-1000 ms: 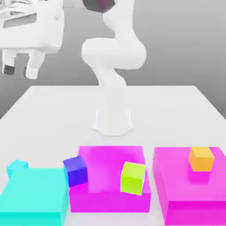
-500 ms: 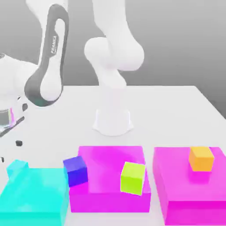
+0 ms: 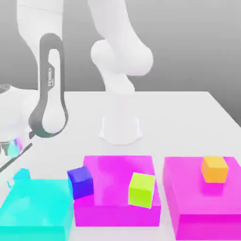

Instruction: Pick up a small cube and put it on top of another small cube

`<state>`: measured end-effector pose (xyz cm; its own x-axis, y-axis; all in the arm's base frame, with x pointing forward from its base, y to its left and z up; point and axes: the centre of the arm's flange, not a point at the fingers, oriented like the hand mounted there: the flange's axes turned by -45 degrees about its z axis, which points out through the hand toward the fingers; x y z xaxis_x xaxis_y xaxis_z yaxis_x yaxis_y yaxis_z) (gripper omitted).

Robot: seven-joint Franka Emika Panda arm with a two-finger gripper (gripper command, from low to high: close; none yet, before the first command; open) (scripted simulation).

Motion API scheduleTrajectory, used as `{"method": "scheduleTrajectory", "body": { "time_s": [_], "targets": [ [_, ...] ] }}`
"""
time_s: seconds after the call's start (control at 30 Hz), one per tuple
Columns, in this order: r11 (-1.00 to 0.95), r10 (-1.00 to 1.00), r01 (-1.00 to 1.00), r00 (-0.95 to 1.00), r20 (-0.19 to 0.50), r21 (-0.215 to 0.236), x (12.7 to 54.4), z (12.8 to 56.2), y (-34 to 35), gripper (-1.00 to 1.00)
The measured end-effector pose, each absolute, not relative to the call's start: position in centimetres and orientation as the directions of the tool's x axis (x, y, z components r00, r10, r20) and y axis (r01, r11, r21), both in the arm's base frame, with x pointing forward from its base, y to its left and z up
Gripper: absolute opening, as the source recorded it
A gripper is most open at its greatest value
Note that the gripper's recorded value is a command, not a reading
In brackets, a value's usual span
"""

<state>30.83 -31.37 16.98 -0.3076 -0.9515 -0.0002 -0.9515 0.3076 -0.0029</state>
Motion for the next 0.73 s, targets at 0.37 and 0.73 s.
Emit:
{"method": "scheduleTrajectory", "body": {
  "time_s": [0.37,0.73],
  "targets": [
    [-0.11,-0.994,-0.994,0.11,0.001,-0.003,39.3,29.5,-16.3,-1.0],
    [-0.25,-0.968,-0.968,0.25,0.001,-0.001,40.2,26.6,-10.5,1.0]
  ]
}}
